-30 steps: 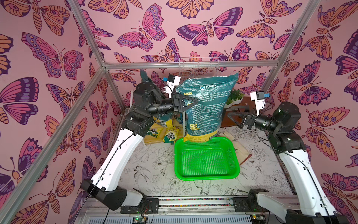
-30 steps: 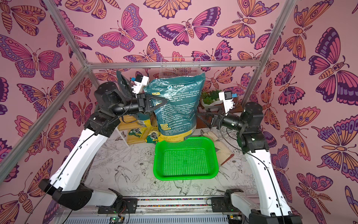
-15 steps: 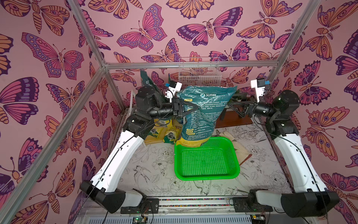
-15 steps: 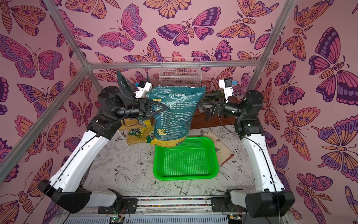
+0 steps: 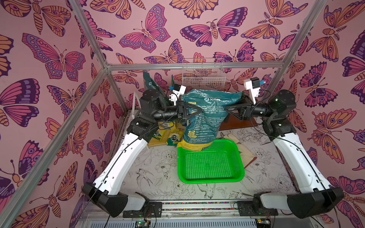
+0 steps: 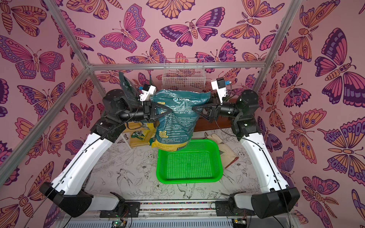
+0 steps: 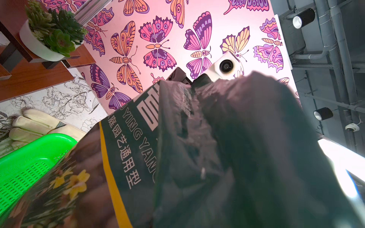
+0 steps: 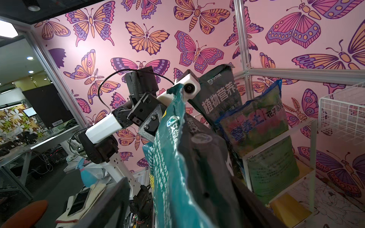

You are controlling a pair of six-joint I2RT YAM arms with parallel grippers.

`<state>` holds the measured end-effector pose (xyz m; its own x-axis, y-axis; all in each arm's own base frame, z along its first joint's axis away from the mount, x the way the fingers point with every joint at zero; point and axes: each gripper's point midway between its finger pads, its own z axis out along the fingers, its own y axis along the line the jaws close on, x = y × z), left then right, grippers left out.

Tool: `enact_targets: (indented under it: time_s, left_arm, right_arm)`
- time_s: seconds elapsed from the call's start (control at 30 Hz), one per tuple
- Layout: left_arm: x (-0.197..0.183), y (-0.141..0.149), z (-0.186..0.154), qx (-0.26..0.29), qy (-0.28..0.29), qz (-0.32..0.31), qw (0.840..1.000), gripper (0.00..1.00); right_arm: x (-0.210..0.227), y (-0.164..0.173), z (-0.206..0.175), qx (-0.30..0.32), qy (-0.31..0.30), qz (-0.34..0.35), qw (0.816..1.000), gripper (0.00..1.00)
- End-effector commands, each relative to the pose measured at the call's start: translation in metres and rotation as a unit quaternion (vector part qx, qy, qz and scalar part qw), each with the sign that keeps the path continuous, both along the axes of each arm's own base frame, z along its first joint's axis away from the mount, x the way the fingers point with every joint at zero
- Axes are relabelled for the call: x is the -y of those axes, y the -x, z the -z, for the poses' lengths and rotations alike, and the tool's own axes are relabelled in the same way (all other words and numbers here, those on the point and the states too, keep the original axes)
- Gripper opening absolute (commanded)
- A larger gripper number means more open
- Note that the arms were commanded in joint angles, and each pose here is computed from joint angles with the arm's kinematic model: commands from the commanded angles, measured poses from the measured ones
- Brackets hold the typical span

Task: Take down the fertilizer bag from the shelf
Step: Place the fertilizer bag in the storage box.

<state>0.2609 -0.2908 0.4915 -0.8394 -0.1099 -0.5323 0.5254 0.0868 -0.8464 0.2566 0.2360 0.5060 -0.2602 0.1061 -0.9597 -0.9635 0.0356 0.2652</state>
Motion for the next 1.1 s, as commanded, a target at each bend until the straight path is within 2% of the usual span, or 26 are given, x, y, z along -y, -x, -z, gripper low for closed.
enact_targets:
  time_s: [0.0, 0.07, 0.23, 0.47, 0.57, 0.8, 0.97, 1.07]
  left_arm:
    - [-0.009, 0.007, -0.048, 0.104, 0.052, -0.017, 0.993, 0.00]
    - [-0.008, 0.005, -0.048, 0.103, 0.052, -0.018, 0.993, 0.00]
    - [-0.004, -0.003, -0.042, 0.105, 0.048, -0.028, 0.993, 0.00]
    - [0.029, -0.018, -0.013, 0.111, 0.025, -0.023, 0.993, 0.00]
    - [0.046, -0.022, 0.002, 0.125, 0.009, -0.022, 0.992, 0.00]
    - [0.069, -0.044, 0.043, 0.150, -0.037, -0.057, 0.986, 0.00]
    - [0.103, -0.047, 0.076, 0.148, -0.064, -0.038, 0.986, 0.00]
    - [0.123, -0.050, 0.093, 0.145, -0.076, -0.026, 0.986, 0.00]
  right_arm:
    - [0.002, 0.030, -0.012, 0.041, 0.002, -0.023, 0.999, 0.49]
    - [0.002, 0.030, -0.011, 0.038, 0.002, -0.018, 0.999, 0.31]
    - [0.003, 0.029, -0.007, 0.026, 0.002, -0.007, 1.000, 0.00]
    - [0.011, 0.037, 0.005, -0.002, 0.008, 0.036, 0.999, 0.00]
    - [0.018, 0.040, 0.016, -0.018, 0.021, 0.079, 0.996, 0.00]
    - [0.041, 0.038, 0.056, -0.067, 0.064, 0.210, 0.973, 0.00]
    - [0.046, 0.039, 0.084, -0.108, 0.083, 0.240, 0.961, 0.00]
    - [0.054, 0.037, 0.091, -0.113, 0.081, 0.276, 0.951, 0.00]
